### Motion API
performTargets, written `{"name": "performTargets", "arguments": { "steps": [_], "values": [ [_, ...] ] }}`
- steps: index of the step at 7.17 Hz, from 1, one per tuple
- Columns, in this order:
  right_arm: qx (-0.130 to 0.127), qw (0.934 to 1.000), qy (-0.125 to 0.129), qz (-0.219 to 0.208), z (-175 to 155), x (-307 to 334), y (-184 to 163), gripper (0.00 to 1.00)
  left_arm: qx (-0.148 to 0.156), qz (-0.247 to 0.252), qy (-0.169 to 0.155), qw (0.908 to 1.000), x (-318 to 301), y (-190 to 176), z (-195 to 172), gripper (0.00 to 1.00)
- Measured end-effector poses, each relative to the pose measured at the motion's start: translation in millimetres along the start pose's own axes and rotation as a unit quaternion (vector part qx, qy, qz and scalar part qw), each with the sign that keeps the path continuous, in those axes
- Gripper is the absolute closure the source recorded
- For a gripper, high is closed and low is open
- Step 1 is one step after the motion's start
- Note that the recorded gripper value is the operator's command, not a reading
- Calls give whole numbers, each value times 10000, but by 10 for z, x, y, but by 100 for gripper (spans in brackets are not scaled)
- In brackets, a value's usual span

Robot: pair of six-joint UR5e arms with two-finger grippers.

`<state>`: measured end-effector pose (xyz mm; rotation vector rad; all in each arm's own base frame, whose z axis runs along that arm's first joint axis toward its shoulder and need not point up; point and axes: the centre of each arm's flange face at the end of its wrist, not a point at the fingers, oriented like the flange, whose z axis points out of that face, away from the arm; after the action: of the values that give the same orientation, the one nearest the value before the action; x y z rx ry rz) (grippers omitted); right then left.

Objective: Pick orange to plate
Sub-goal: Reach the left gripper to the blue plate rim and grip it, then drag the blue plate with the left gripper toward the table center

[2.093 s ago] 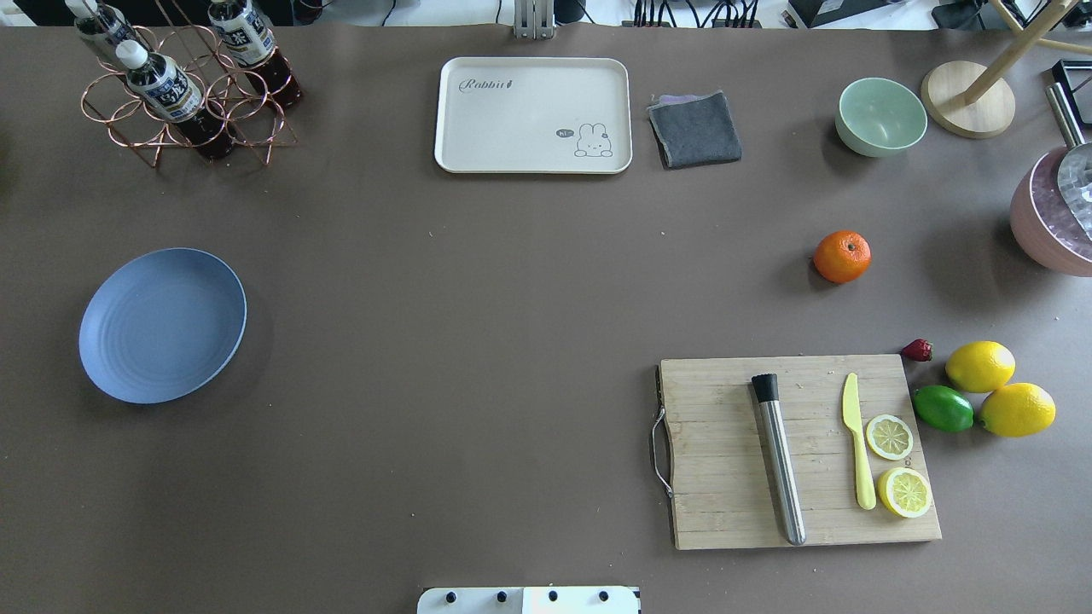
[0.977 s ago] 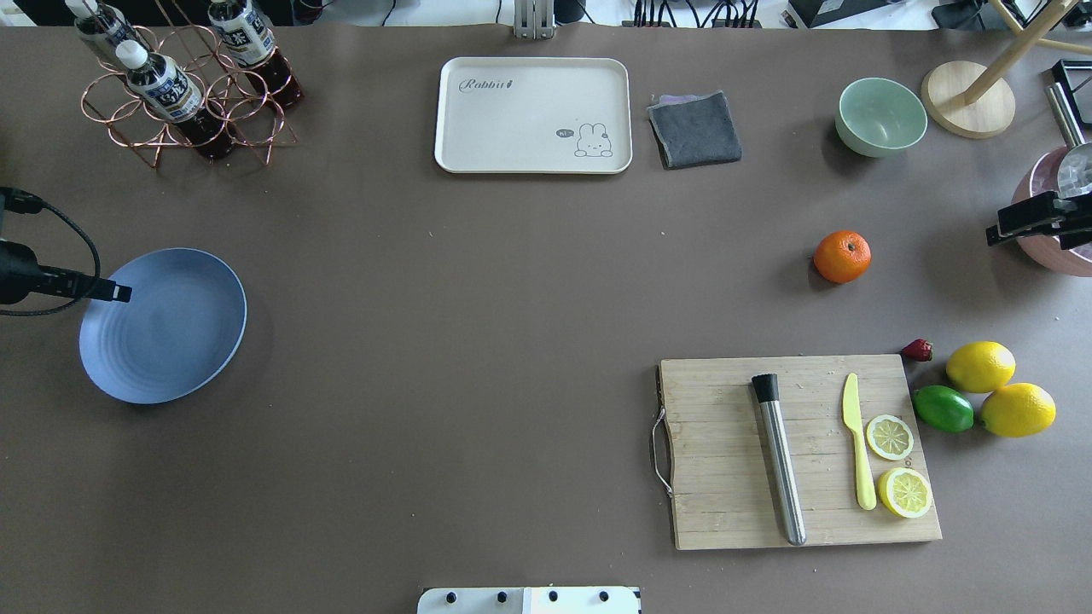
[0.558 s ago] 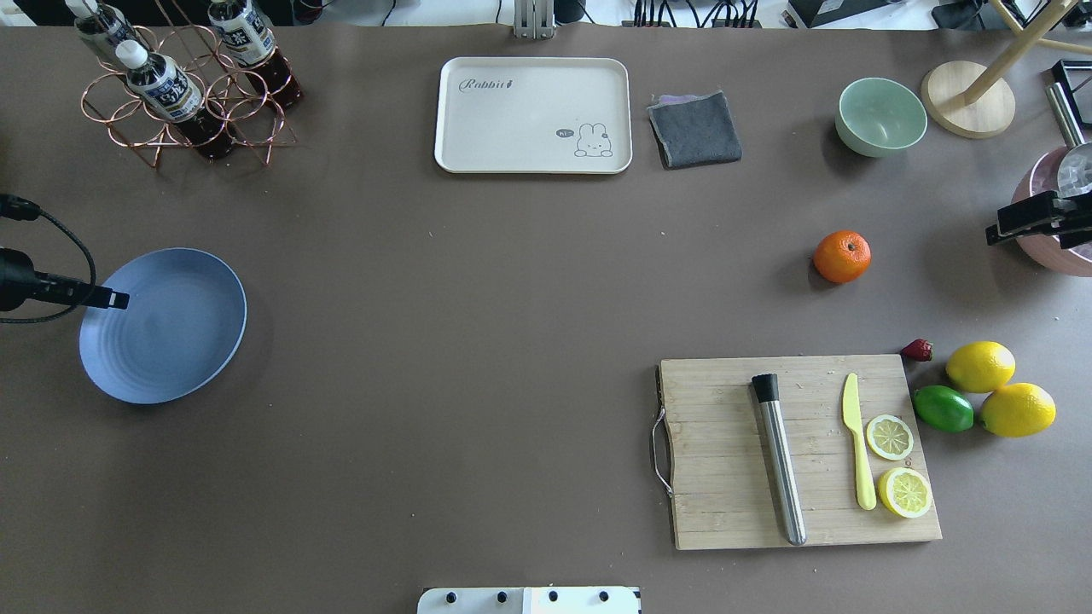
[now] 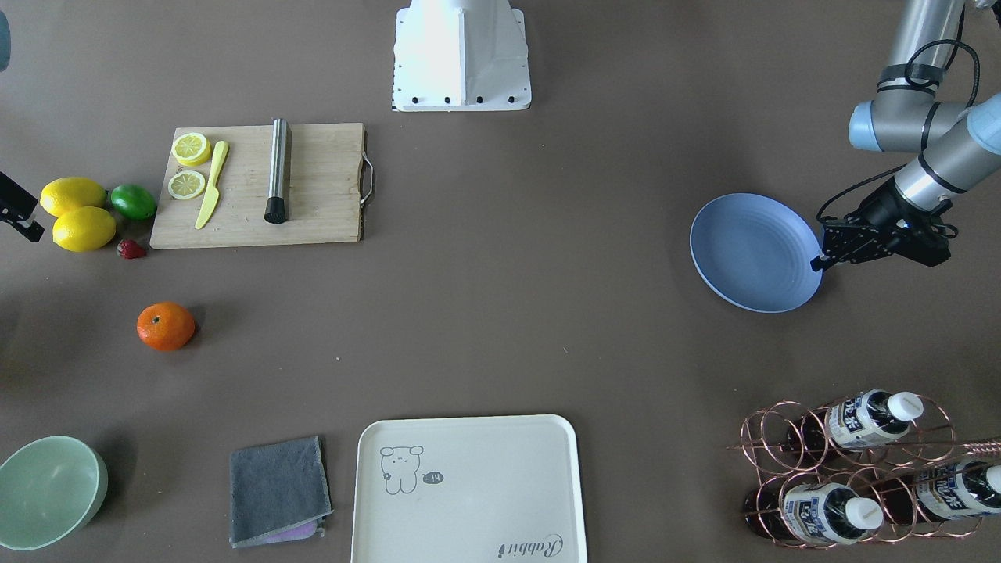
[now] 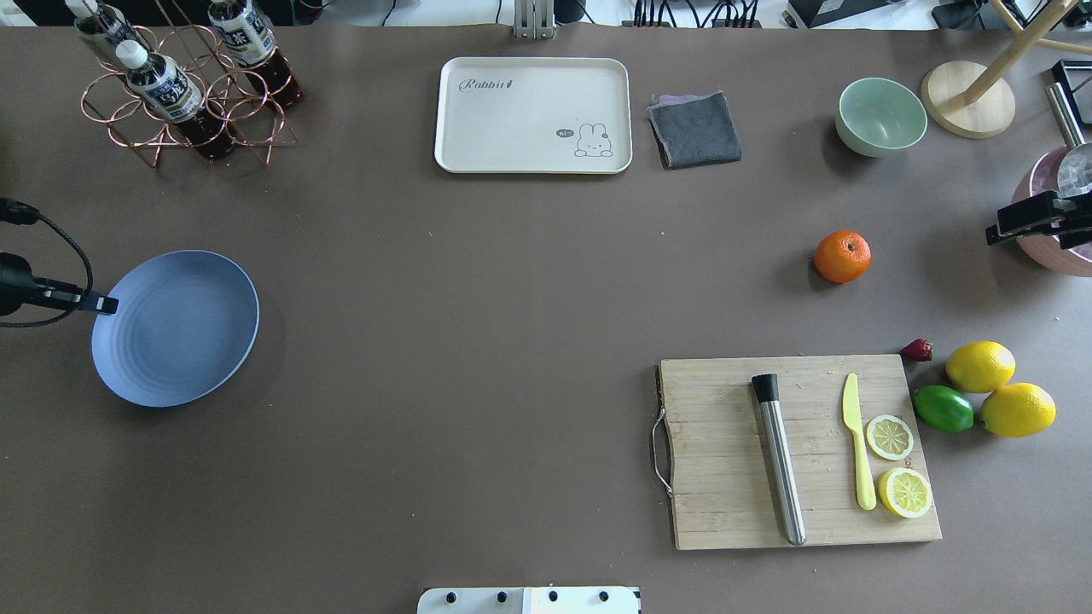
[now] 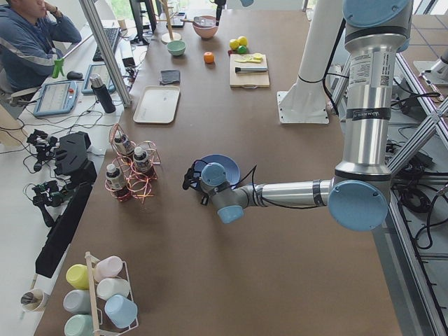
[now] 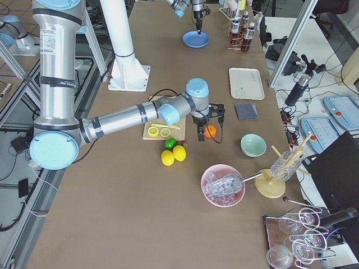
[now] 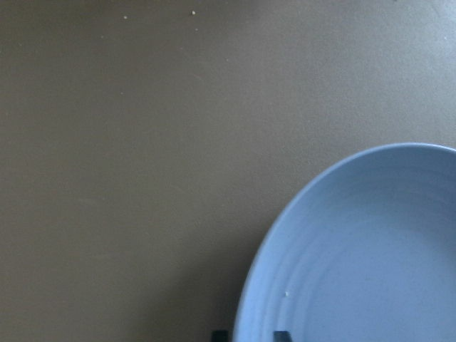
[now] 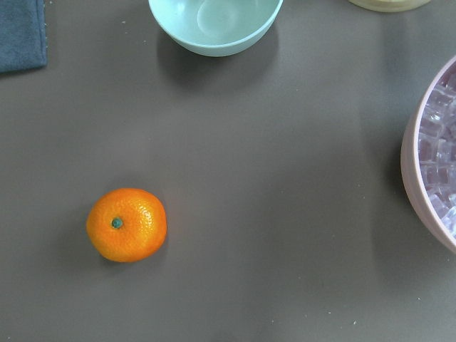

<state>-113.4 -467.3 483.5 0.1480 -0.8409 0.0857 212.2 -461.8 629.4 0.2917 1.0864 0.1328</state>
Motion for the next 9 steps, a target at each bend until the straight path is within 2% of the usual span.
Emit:
{"name": "performTargets", "arguments": {
  "steps": [1,2,4,5,6,7,9],
  "values": [
    [0,10000,-1,0,-1,-1,0,0,-28,-117,198,9997,72,-81,-109,100],
    [0,10000,-1,-1,-1,-1,0,0,0,-439,458,9980,289,-210,-262,100],
    [3,10000,-3,-3,-4,-4,1,0,144,-1351,1067,9850,1155,-616,-486,100],
    [7,10000,-5,-8,-7,-7,1,0,158,-1502,1278,9802,1604,-729,-413,100],
    [12,10000,-2,-13,-10,-8,0,0,217,-1558,1347,9783,2057,-806,-204,100],
    [17,10000,3,-15,-11,-8,-1,0,273,-1637,1262,9780,2496,-886,35,100],
    [18,10000,4,-19,-9,-9,0,0,303,-1739,810,9810,3476,-920,551,100]
  ]
}}
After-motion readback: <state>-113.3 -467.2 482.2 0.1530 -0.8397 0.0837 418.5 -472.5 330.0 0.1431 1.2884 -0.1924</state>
